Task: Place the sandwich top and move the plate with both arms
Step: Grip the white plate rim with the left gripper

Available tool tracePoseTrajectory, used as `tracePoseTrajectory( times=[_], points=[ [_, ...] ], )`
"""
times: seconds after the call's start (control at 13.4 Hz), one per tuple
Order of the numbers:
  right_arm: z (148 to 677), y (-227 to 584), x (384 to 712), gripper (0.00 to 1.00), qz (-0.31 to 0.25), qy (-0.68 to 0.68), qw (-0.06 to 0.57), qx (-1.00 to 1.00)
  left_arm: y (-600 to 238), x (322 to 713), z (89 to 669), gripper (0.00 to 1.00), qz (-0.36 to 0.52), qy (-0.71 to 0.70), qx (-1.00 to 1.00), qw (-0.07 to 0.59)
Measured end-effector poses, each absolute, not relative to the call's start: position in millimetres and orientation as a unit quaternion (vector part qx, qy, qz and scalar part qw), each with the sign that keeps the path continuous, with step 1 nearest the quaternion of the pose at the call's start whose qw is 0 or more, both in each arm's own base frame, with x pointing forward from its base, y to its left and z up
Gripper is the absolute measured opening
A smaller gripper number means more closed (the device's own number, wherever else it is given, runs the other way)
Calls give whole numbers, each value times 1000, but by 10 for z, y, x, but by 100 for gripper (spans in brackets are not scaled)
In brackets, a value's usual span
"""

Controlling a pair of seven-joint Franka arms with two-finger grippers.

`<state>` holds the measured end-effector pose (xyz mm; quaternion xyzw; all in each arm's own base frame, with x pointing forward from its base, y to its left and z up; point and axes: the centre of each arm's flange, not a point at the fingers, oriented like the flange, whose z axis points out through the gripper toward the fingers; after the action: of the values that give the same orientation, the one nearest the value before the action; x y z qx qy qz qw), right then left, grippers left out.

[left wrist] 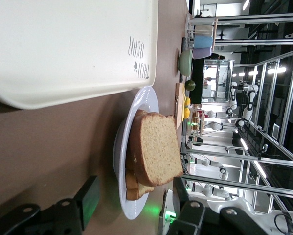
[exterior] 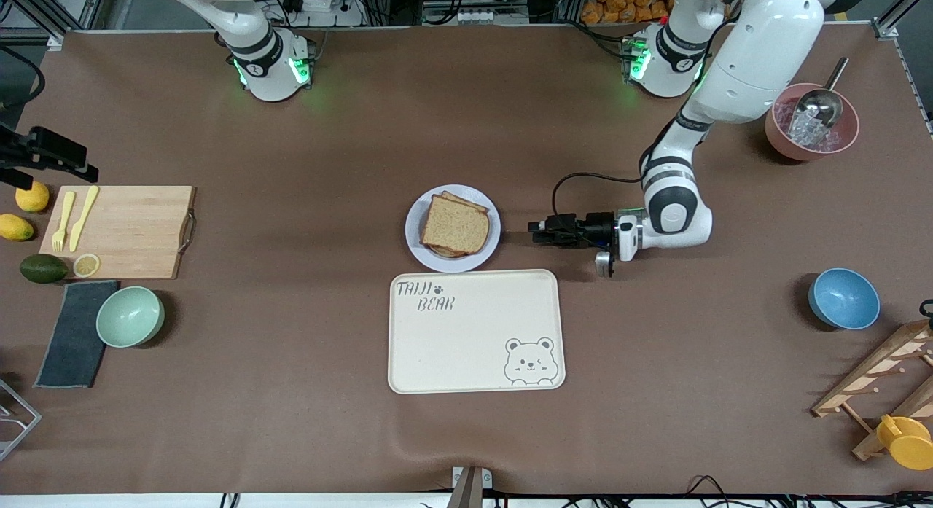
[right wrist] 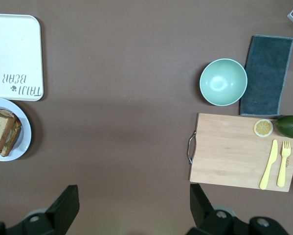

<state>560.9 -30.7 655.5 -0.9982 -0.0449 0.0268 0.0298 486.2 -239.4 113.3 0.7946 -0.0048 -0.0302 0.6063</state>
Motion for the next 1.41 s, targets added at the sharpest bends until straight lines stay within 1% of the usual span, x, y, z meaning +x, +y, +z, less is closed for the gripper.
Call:
tracePoseTrajectory(
  times=[0.07,0.22,0.3,0.6,0.74,0.82,0.97,1.04,1.12,1.34,1.41],
  points=[
    [6595,-294,5579,100,25,-46,29,-998,-2465,4834,1118,65,-30,-1,797,604],
    [6663,-250,5536,100,21,-50,27,-998,-2571,4793,1082,64,-28,8,799,600],
    [6680,-245,5526,100,19,-51,24,-998,-2619,4779,1066,62,-27,10,801,598],
    [6702,-226,5522,100,16,-53,13,-998,-2698,4767,943,61,-20,10,802,597],
    [6747,-211,5495,100,12,-55,12,-998,-2754,4756,894,58,-18,14,800,600],
    [6766,-203,5484,100,10,-55,12,-998,-2803,4743,884,54,-17,16,799,601],
    [6787,-205,5483,100,5,-54,12,-998,-2897,4711,876,54,-16,16,801,599],
    [6790,-205,5486,100,4,-50,11,-999,-2923,4696,868,54,-17,15,802,597],
    [6793,-202,5486,96,3,-34,11,-999,-2931,4692,860,52,-18,15,802,596],
    [6788,-152,5479,96,7,18,12,-1000,-2945,4694,854,51,-13,7,802,597],
    [6787,-150,5479,96,7,24,11,-1000,-2958,4687,852,47,-11,4,802,597]
  ],
)
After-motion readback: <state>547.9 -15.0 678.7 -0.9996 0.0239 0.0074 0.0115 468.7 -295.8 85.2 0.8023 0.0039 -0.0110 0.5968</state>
